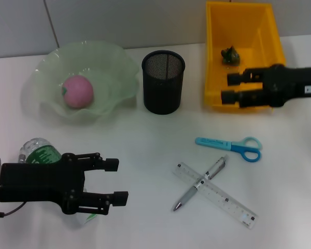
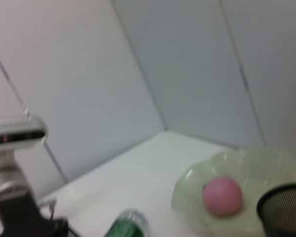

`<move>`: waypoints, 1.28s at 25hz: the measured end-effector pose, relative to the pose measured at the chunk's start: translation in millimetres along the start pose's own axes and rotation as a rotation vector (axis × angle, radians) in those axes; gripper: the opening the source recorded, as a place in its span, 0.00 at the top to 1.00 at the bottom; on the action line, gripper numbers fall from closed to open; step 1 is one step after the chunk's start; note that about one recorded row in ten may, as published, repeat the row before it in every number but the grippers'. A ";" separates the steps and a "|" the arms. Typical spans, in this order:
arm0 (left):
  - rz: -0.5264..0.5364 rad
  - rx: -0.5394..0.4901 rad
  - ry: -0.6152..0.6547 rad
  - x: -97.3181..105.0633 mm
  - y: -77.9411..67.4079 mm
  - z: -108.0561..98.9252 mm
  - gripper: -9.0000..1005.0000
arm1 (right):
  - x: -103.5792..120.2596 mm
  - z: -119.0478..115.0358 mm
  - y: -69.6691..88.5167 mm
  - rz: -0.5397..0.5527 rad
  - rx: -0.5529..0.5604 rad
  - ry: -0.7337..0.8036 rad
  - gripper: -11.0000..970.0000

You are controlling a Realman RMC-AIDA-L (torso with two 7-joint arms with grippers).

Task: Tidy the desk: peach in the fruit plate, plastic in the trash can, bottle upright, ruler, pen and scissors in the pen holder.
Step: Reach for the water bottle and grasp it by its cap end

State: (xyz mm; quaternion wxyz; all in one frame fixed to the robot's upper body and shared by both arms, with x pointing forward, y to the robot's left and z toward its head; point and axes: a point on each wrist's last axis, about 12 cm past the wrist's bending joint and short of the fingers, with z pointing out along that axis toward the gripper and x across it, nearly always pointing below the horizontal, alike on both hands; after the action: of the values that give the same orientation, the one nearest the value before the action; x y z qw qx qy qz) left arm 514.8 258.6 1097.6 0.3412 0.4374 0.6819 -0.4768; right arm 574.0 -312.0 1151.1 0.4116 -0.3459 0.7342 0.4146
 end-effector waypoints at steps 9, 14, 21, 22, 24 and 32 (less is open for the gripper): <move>0.011 0.006 0.010 -1.6 0.5 -2.4 0.19 | 19.1 11.6 8.6 -0.036 -0.076 0.210 0.23; 0.030 0.009 0.023 -4.5 1.8 -4.3 0.19 | 24.4 11.3 10.2 -0.036 -0.067 0.243 0.24; 0.192 0.063 0.079 -38.8 1.4 -12.7 0.19 | 27.7 11.4 8.6 0.056 -0.048 0.277 0.24; 0.192 0.063 0.079 -38.8 1.4 -12.7 0.19 | 27.7 11.4 8.6 0.056 -0.048 0.277 0.24; 0.275 0.102 0.118 -54.9 -2.4 -13.3 0.19 | 27.1 12.1 8.7 0.086 -0.047 0.285 0.24; 0.607 0.210 0.371 -90.0 -20.2 -0.2 0.19 | 27.2 10.9 7.7 0.205 -0.029 0.318 0.24</move>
State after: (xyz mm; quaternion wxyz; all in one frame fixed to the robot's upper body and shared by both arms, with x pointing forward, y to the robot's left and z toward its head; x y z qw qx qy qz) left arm 530.7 231.1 1184.2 0.2909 0.7314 0.5186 -0.3338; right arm 559.5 -303.6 1125.8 0.2408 -0.3365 0.8153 0.4049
